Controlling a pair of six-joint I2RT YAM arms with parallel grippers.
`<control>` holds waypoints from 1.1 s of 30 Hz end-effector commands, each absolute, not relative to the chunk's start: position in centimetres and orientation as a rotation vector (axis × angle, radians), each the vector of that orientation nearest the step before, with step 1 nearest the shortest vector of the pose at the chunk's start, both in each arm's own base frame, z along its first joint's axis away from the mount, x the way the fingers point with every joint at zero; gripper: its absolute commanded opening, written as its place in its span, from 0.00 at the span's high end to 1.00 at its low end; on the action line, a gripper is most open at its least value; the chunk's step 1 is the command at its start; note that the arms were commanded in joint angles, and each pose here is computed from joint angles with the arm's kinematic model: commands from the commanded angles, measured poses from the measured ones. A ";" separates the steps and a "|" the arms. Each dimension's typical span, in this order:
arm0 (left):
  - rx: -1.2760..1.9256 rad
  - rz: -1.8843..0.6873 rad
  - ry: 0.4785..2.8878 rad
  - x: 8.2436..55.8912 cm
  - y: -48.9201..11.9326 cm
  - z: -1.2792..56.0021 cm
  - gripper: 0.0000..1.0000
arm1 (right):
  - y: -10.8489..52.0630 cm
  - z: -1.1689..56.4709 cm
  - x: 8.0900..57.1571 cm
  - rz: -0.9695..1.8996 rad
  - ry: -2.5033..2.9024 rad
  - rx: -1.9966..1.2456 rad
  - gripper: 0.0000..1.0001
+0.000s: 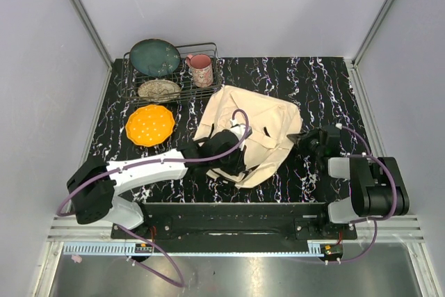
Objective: Pack the student bag
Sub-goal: Zip the student bag at the center of the board.
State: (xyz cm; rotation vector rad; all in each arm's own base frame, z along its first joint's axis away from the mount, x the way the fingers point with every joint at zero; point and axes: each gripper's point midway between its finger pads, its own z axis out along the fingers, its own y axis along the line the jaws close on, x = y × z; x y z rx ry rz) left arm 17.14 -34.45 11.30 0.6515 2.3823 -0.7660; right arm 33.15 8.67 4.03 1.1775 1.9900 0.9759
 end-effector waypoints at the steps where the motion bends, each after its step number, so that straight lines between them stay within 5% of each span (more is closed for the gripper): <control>1: 0.646 -0.725 2.301 18.6 -34.5 13.5 1.00 | 8.6 9.0 35.9 1.044 1.897 0.984 0.52; 5: 0.645 -0.773 2.261 19.5 -36.6 14.9 1.00 | 7.5 8.0 32.1 0.874 2.034 1.011 0.27; 8: 0.663 -0.809 2.230 19.9 -38.0 15.9 1.00 | 6.2 8.6 28.8 0.738 2.072 1.021 0.21; 18: 0.727 -0.849 2.157 20.8 -40.2 18.4 1.00 | 10.8 10.4 22.8 1.073 2.138 0.940 0.29; 33: 0.738 -0.848 2.111 21.7 -41.3 20.0 1.00 | 18.4 11.5 22.3 1.331 2.314 0.784 0.28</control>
